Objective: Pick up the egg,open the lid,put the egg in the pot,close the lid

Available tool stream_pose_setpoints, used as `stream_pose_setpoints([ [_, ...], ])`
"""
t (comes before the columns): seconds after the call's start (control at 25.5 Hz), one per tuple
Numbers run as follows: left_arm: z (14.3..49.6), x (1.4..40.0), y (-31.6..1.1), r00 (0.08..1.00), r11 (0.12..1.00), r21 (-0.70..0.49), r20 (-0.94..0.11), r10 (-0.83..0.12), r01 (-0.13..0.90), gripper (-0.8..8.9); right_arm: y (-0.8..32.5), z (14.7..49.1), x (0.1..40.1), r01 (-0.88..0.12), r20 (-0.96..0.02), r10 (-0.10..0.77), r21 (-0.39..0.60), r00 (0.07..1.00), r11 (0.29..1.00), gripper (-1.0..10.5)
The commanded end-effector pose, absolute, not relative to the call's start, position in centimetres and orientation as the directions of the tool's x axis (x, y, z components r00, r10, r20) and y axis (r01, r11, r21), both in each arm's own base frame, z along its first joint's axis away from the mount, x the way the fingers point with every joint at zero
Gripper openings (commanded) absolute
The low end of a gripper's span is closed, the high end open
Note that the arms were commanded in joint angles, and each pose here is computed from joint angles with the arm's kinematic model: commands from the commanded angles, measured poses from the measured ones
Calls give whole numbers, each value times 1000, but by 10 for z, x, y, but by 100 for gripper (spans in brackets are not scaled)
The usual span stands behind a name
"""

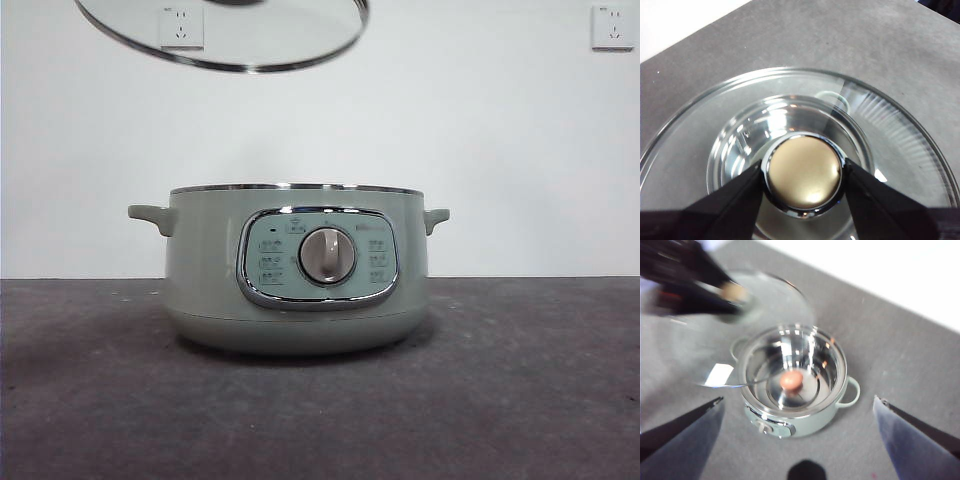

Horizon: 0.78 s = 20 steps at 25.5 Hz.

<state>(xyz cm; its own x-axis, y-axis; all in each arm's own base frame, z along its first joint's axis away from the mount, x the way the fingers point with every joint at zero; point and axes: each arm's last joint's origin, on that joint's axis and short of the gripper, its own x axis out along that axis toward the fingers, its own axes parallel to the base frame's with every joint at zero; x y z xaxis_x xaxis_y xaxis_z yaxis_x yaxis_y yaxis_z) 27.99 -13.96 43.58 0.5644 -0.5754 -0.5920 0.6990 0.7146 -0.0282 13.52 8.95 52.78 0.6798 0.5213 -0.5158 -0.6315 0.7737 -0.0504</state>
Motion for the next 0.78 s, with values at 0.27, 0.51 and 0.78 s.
stream_pose_setpoints([
  [0.27,394,333,-174,520,667,-39,-594,-614,744,-6,40,538,60,-588,-379,540,-16,752,808,500],
  [0.51,372,349,-184,490,663,-58,-627,-606,746,-6,27,523,42,-528,-388,484,-9,784,849,500],
  [0.78,356,358,-190,463,661,-74,-655,-597,747,-6,18,501,32,-463,-418,415,-16,808,886,500],
])
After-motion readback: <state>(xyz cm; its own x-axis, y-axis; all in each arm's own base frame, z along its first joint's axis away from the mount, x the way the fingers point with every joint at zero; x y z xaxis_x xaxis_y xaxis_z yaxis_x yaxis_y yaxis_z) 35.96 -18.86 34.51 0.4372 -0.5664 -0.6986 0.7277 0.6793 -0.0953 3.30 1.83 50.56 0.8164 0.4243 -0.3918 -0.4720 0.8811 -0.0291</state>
